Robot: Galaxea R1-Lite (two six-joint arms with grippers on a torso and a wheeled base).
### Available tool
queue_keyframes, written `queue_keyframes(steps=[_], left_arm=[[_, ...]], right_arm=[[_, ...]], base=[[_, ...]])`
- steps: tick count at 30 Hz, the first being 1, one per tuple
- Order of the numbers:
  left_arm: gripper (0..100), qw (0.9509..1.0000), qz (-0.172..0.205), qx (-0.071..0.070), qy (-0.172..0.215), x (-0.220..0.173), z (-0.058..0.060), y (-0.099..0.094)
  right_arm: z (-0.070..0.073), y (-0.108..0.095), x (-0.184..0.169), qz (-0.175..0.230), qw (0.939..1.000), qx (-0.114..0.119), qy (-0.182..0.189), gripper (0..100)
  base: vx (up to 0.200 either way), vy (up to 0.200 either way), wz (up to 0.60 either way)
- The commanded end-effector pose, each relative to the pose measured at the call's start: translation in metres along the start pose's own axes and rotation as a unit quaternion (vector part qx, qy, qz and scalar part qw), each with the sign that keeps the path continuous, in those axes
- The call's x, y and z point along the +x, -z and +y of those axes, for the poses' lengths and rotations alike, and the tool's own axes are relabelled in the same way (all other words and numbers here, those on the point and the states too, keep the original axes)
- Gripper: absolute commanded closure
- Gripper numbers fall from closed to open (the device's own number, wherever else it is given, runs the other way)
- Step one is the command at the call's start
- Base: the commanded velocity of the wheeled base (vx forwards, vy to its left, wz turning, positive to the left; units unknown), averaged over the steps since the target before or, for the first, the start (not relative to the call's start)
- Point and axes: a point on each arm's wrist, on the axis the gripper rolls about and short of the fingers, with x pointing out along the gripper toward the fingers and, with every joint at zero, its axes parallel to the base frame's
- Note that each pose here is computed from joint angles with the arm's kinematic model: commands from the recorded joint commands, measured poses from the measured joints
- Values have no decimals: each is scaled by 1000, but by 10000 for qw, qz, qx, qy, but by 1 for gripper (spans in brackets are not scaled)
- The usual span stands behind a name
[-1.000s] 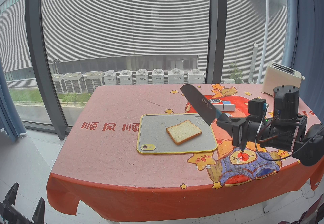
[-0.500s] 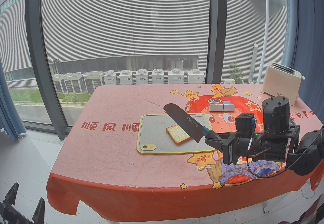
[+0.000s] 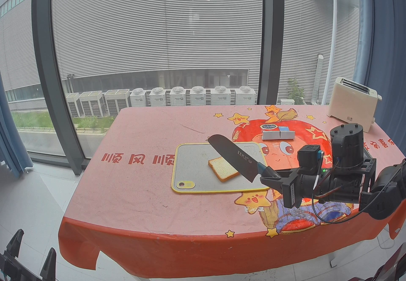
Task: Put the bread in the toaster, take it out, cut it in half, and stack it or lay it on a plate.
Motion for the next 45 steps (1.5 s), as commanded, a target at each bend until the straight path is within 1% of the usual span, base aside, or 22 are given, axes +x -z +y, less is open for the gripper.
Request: queue_keyframes(steps=[1, 3, 4, 7, 12, 14, 17, 19, 21, 23, 28, 32, 38, 43, 44, 45], left_arm=[[0, 10000, 45, -16, -10, 1, 0, 4], [0, 10000, 46, -23, -41, 1, 0, 4], [0, 9999, 47, -15, -140, 1, 1, 4], [0, 9997, 48, -30, -240, 1, 1, 4], [0, 9997, 48, -30, -240, 1, 1, 4], [0, 9997, 48, -30, -240, 1, 1, 4], [0, 9997, 40, -30, -225, 1, 1, 4], [0, 9997, 40, -30, -225, 1, 1, 4], [0, 9997, 40, -30, -225, 1, 1, 4], [0, 9997, 48, -30, -232, 1, 1, 4], [0, 9997, 48, -30, -225, 1, 1, 4], [0, 9997, 40, -30, -225, 1, 1, 4], [0, 9997, 55, -30, -232, 1, 1, 4], [0, 9997, 48, -30, -248, 1, 1, 4], [100, 9997, 48, -30, -248, 1, 1, 4], [100, 9997, 56, -30, -248, 1, 1, 4]], right_arm=[[3, -1, -9, -56, 10000, -28, -21, 100], [7, 1, -12, -43, 9999, -59, -82, 100], [9, 3, -15, -26, 9999, -94, -109, 100], [10, 5, -21, -56, 9998, -132, -101, 100], [9, 6, -24, -66, 9998, -136, 128, 100], [9, 8, -24, -43, 9998, -137, 152, 100], [10, 11, -25, 19, 9998, -140, 132, 100], [19, 14, -24, 75, 9997, -211, -7, 100], [19, 14, -24, 75, 9997, -211, -7, 100], [20, 15, -21, 105, 9996, -232, 145, 100], [22, 18, -23, 143, 9994, -248, 181, 100], [22, 21, -22, 187, 9990, -256, 314, 100], [28, 27, -25, 269, 9989, -316, 210, 100], [27, 28, -26, 283, 9988, -312, 238, 100], [27, 28, -25, 291, 9988, -316, 231, 100], [28, 28, -26, 291, 9988, -323, 218, 100]], base=[[0, 0, 0], [200, 0, 0], [200, 0, 0], [200, 0, 0], [200, 0, 0], [200, 0, 0], [0, 0, 0], [0, 0, 0], [0, 0, 0], [0, 0, 0], [0, 0, 0], [0, 0, 0], [0, 0, 0], [0, 0, 0], [0, 0, 0], [0, 0, 0]])
